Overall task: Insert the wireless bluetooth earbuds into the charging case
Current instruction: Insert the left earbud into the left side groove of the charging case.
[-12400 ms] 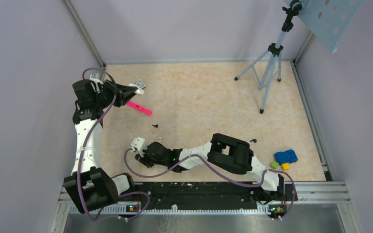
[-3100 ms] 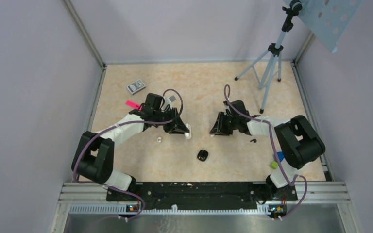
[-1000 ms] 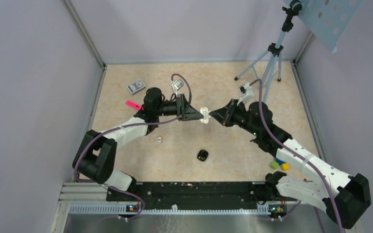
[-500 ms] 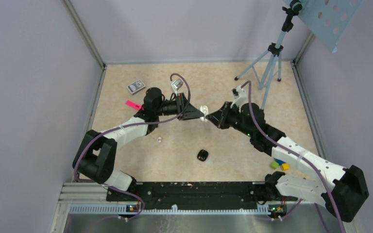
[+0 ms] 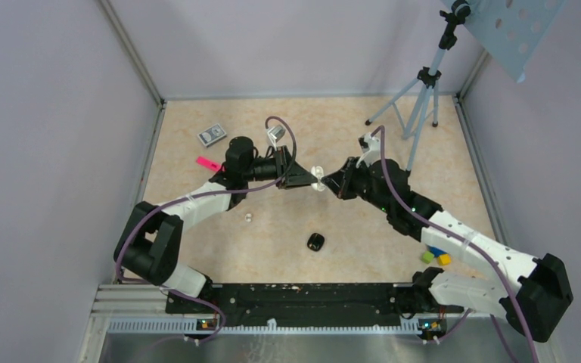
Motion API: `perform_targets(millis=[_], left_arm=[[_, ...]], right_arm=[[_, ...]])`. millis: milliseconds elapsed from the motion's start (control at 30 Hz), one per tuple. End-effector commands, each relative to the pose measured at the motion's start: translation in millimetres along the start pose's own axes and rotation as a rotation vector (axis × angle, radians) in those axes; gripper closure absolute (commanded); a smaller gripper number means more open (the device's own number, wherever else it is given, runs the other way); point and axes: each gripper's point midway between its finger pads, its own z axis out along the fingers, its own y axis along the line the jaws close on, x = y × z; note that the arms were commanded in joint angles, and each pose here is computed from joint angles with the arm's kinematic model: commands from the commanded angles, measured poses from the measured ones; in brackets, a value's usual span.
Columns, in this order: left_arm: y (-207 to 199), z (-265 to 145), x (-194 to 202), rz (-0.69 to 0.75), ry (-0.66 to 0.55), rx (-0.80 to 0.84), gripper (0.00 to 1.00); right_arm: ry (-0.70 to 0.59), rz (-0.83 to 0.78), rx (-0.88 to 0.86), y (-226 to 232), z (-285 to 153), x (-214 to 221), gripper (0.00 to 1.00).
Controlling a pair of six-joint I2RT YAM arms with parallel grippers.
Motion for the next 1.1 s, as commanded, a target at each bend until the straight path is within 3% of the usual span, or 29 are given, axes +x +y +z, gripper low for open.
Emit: perform_targets(millis=[0, 167, 1067], left_arm=[[-4, 3, -3, 0.063, 0.022, 0.003, 1.00], [-3, 4, 4, 0.105, 0.106, 0.009, 1.00], [-12, 4, 3, 0.113, 0.092, 0.032, 1.00]], right_arm=[[-0.117, -0.051, -0.018, 17, -10, -39, 1.00], [-0.129, -0.076, 0.028, 13, -13, -48, 1.00], [-0.049, -0.006, 0.072, -8, 20, -6, 1.00]])
